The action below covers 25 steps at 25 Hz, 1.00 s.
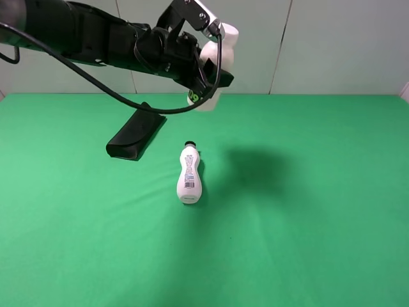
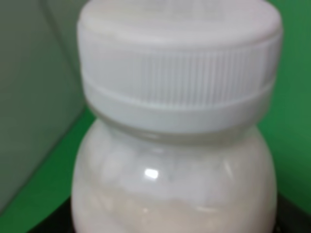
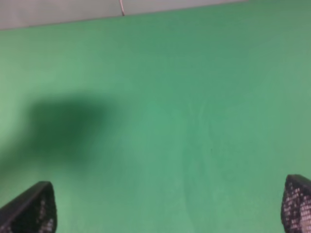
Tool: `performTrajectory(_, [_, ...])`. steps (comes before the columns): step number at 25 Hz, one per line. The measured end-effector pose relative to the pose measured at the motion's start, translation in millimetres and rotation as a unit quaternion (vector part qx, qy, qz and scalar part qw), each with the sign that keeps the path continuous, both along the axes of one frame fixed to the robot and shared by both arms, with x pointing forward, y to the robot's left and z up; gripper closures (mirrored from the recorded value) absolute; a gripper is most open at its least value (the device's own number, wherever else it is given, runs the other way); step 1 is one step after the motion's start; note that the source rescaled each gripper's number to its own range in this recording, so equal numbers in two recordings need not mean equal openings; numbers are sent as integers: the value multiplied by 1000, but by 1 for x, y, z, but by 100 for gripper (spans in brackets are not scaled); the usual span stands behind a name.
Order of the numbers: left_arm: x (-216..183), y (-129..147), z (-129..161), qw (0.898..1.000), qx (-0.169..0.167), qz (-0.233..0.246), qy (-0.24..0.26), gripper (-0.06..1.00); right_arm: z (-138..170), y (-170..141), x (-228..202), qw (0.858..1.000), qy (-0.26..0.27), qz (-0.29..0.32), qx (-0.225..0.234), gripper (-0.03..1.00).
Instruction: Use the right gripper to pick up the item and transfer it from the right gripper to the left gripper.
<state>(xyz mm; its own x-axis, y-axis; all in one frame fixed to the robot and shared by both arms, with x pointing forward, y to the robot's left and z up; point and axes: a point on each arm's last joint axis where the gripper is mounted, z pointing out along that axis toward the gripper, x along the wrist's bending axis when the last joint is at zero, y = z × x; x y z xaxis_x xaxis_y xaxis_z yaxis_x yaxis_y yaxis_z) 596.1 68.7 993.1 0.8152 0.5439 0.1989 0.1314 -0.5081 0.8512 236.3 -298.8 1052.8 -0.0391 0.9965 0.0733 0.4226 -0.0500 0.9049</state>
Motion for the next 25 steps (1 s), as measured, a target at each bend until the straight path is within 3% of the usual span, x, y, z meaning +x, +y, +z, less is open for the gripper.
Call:
performTrajectory(16, [0, 1, 2, 1000, -9, 11, 7, 94, 0, 0, 0, 1000, -1, 0, 0, -3])
performTrajectory(25, [12, 24, -1, 999, 4, 39, 19, 94, 0, 0, 0, 1000, -1, 0, 0, -3])
